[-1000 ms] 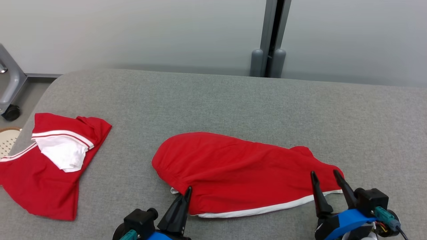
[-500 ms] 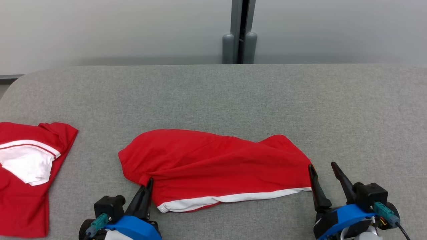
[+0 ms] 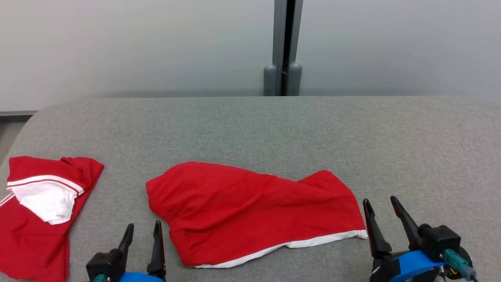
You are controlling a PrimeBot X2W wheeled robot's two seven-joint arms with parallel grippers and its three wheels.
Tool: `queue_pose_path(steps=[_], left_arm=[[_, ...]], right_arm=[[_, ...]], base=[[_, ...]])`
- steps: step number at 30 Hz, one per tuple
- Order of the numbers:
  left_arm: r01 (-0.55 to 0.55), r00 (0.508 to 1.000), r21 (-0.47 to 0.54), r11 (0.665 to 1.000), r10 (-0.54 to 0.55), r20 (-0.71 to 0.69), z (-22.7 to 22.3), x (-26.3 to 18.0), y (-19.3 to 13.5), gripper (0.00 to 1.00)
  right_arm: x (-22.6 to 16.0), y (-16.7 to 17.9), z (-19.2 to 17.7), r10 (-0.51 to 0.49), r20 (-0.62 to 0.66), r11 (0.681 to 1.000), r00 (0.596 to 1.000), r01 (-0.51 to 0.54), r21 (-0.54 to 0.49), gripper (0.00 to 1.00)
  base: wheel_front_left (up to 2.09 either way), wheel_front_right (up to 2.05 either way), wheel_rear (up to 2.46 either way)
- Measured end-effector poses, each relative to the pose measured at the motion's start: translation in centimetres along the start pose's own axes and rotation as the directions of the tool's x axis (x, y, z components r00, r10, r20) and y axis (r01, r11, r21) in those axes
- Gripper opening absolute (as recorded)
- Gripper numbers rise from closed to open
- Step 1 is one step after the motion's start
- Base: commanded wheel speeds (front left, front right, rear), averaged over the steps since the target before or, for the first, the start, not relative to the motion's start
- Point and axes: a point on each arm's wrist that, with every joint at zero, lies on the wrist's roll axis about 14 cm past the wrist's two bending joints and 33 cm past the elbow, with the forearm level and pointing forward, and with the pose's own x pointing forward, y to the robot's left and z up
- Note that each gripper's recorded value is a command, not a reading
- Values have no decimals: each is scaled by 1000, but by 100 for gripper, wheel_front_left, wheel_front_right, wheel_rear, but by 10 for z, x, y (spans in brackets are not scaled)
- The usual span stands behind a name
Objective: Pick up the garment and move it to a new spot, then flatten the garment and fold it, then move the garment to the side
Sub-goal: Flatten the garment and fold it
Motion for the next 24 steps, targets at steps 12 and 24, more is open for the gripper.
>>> queue_pose_path(steps=[12, 24], left_arm=[[26, 1000, 0, 1000, -26, 13, -5, -28, -13, 100], [155, 981, -41, 987, -158, -109, -43, -33, -57, 100]], right_arm=[[-20, 2, -3, -2, -3, 1000, 1000, 2, 5, 100], [-21, 0, -18, -8, -49, 1000, 999, 9, 17, 100]], base=[[0, 0, 0], [0, 0, 0]])
